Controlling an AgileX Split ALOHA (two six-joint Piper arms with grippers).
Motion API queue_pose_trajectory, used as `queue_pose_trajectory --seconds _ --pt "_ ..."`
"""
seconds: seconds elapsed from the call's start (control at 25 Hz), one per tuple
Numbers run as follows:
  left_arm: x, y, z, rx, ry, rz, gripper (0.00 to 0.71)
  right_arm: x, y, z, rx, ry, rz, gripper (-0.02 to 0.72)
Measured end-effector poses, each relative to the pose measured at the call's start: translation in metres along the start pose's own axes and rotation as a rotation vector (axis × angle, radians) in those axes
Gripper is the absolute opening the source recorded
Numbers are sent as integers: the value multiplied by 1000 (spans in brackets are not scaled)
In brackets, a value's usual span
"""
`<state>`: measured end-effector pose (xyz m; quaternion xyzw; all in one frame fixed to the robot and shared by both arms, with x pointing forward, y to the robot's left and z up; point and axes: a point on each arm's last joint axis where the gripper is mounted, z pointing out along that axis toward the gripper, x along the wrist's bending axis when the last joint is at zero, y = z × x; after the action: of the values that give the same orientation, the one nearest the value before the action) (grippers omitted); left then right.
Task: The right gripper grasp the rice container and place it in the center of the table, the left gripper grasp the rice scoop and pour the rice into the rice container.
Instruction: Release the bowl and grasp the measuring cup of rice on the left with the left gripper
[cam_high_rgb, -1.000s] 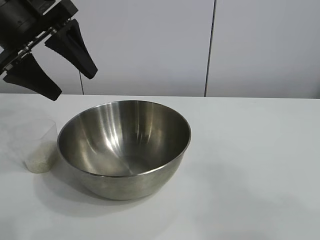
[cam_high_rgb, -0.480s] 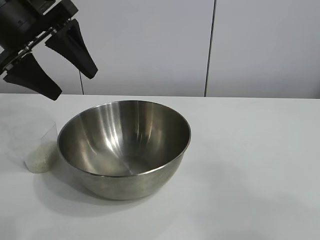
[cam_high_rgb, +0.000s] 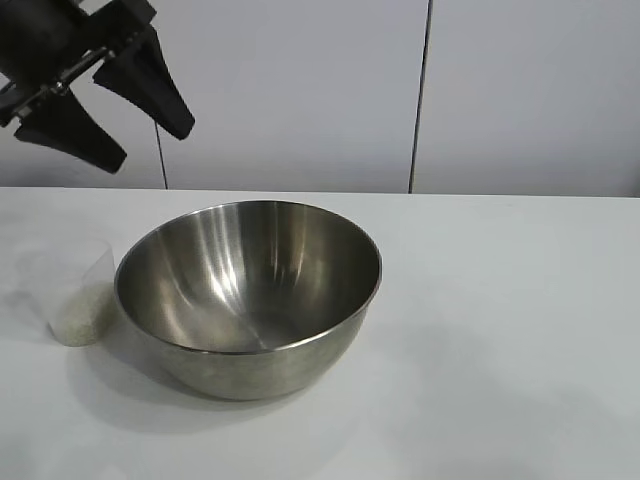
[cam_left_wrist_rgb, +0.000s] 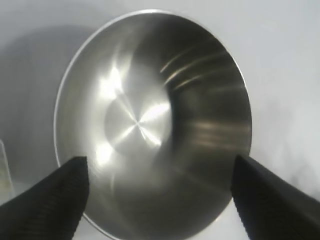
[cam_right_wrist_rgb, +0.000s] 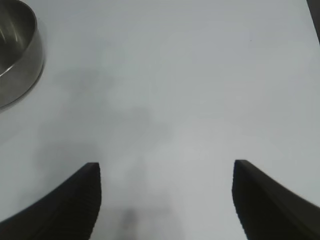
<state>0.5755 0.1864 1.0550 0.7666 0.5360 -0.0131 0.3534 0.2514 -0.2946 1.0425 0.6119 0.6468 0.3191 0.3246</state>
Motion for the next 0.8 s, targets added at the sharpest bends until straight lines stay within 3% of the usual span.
queue_pose_trajectory --seconds 0.2,0.44,0.6,0.8 --pt "-23 15 -62 -280 105 132 570 0 0 0 0 0 0 503" --pt "-44 9 -120 -487 206 233 570 0 0 0 0 0 0 503" --pt "-42 -9 -132 -568 291 247 570 0 0 0 0 0 0 503" --pt "-32 -45 -124 -579 349 240 570 0 0 0 -1 0 0 503"
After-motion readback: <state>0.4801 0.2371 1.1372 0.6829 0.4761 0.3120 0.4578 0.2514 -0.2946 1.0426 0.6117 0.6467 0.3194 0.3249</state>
